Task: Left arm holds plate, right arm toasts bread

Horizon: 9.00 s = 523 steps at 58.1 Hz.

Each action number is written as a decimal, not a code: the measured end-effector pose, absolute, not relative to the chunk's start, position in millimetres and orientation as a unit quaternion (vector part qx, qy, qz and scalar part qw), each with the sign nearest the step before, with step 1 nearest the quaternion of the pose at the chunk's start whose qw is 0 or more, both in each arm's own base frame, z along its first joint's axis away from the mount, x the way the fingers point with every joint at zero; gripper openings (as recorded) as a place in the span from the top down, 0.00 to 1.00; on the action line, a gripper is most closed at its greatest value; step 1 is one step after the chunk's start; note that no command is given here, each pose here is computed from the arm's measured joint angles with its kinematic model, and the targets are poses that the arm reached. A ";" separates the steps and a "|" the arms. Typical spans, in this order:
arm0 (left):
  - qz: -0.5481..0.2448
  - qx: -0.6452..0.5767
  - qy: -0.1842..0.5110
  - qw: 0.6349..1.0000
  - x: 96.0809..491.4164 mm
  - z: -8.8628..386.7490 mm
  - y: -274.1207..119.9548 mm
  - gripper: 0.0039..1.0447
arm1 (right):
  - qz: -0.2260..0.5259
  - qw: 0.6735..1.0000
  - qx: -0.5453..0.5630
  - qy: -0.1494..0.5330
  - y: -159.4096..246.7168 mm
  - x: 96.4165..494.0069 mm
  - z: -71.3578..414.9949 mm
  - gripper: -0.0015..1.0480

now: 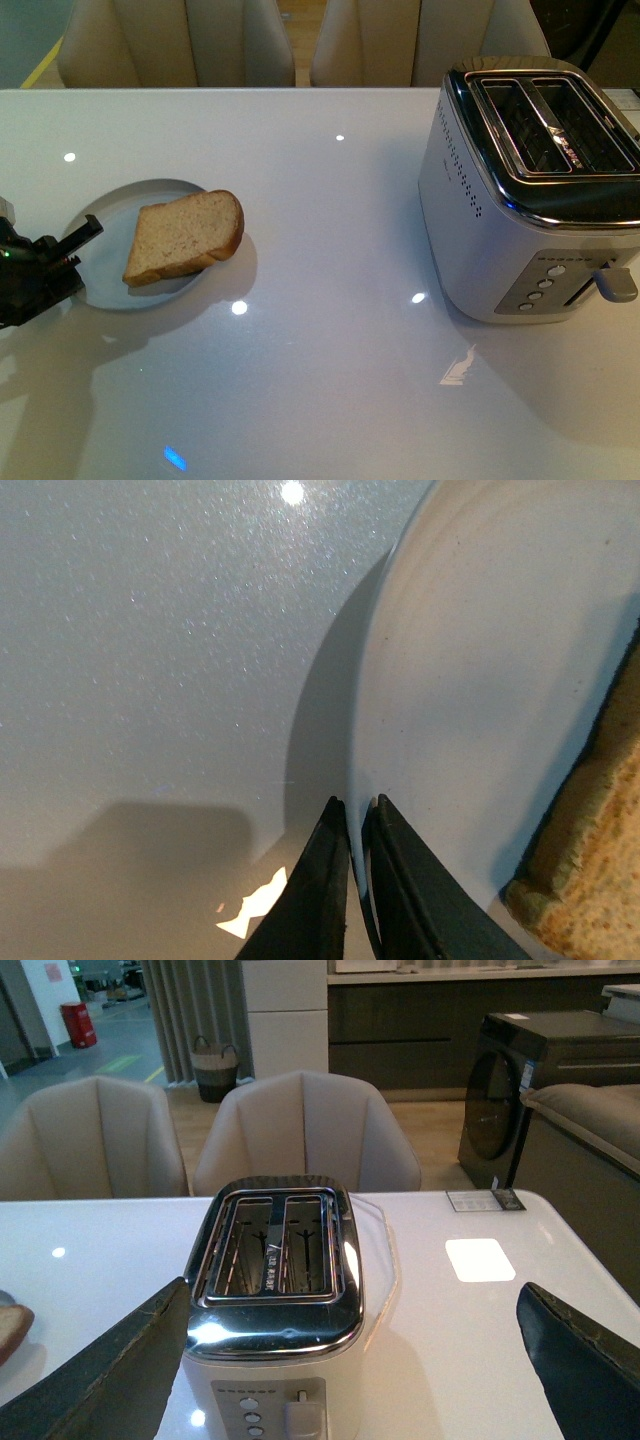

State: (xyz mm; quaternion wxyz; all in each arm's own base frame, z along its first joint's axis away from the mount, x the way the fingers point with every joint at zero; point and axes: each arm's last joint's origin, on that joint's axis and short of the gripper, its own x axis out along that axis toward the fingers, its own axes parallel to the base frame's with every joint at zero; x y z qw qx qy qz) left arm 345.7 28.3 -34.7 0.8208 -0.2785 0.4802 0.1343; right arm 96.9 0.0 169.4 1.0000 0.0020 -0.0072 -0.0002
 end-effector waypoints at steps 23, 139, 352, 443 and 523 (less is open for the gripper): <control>0.116 -0.315 0.496 0.801 281.9 -5.3 14.9 0.97 | 0.000 1.000 0.002 -0.007 -0.1 96.9 169.4 0.09; -0.010 -0.355 0.416 0.837 245.8 245.2 -127.4 0.97 | -0.015 0.942 0.224 0.249 9.8 133.2 203.5 0.09; -0.009 -0.357 0.416 0.836 245.7 245.3 -127.4 0.97 | 0.055 0.935 -0.086 0.339 70.7 334.4 191.2 0.57; -0.010 -0.357 0.415 0.837 245.2 246.2 -127.6 0.97 | 0.000 1.000 0.002 0.001 0.4 143.0 170.9 0.98; -0.011 -0.358 0.415 0.837 245.2 246.4 -127.6 0.97 | 0.000 1.000 0.002 -0.001 0.1 105.0 170.1 0.98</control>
